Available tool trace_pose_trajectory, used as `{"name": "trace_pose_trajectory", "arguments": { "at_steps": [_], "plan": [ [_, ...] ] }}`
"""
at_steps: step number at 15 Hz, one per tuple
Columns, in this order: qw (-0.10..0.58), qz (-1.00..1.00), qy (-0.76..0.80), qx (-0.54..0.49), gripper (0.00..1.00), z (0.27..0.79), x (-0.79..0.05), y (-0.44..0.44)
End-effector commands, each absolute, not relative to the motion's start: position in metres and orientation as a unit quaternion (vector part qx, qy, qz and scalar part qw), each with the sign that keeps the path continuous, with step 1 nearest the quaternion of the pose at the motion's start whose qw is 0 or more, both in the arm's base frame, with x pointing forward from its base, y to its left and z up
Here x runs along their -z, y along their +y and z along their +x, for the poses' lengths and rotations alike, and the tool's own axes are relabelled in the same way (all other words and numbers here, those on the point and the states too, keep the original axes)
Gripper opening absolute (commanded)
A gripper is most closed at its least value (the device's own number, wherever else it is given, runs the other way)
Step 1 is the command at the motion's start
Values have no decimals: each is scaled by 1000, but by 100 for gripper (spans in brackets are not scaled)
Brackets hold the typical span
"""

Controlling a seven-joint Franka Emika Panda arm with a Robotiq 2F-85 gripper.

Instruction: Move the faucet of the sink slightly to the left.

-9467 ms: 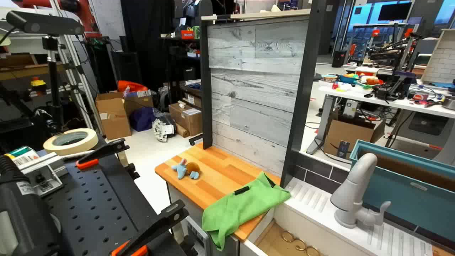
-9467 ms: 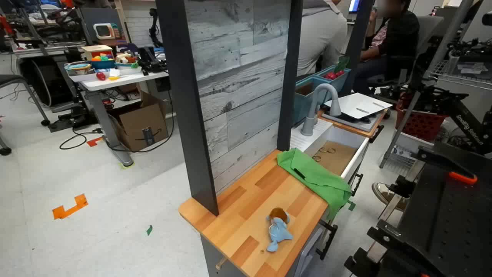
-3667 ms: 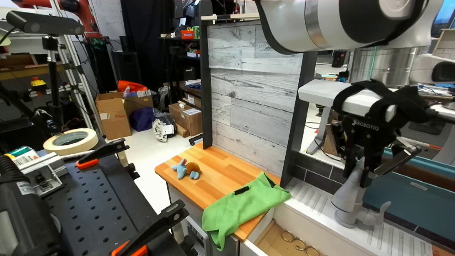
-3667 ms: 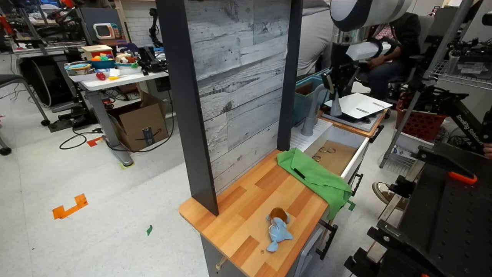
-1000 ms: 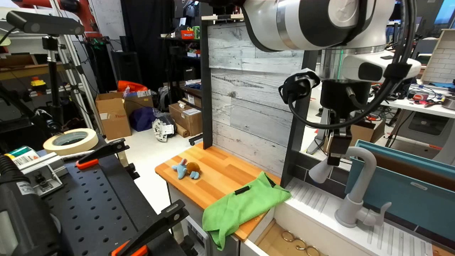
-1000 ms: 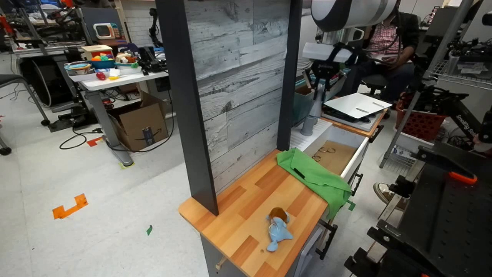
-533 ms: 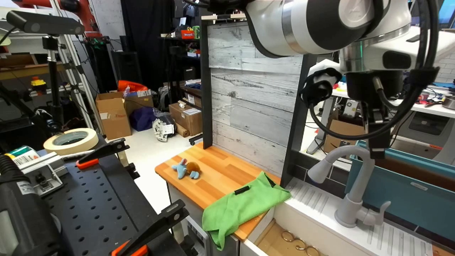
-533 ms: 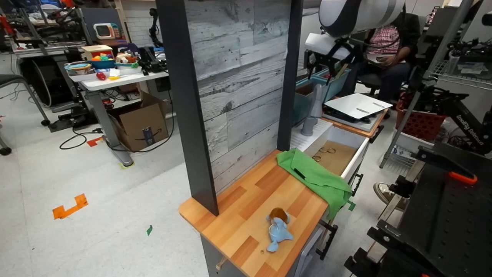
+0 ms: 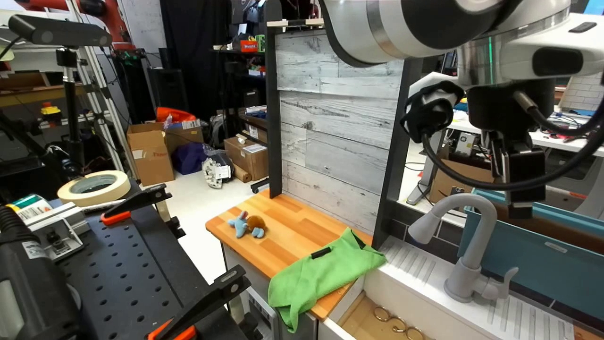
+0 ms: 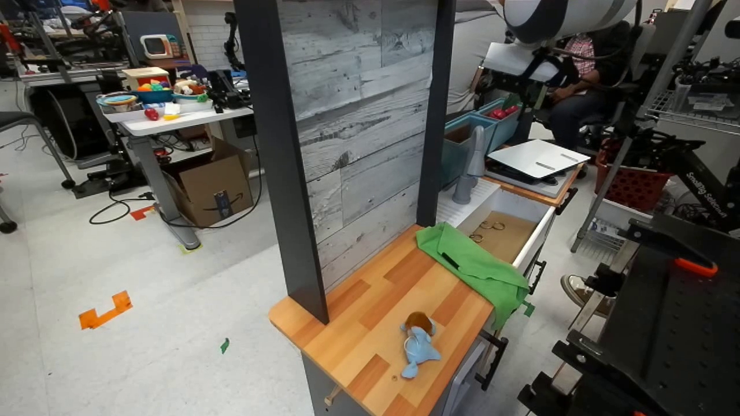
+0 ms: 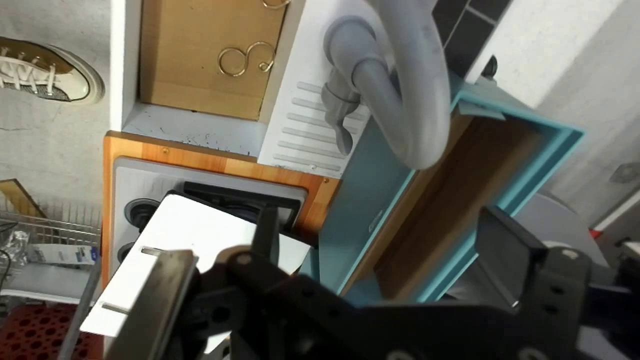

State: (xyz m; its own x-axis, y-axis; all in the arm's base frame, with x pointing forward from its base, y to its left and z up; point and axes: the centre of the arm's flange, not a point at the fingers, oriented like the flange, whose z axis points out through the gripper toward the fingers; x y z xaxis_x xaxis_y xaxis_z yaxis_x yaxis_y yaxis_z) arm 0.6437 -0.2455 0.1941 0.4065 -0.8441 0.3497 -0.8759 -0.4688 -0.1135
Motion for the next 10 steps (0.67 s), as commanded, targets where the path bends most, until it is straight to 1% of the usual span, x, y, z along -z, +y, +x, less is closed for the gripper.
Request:
{"name": "trace_pose_trajectory", "arguments": {
  "at_steps": [1,6,7,10],
  "plan": [
    [30,886,-444,-132,100,596,-235,-228],
    [29,938,-339,-66,100,555,-256,-204],
    [29,922,-374,-93,100,584,-241,-217],
    [28,933,-350,-75,100,567,-247,-207]
  ]
}}
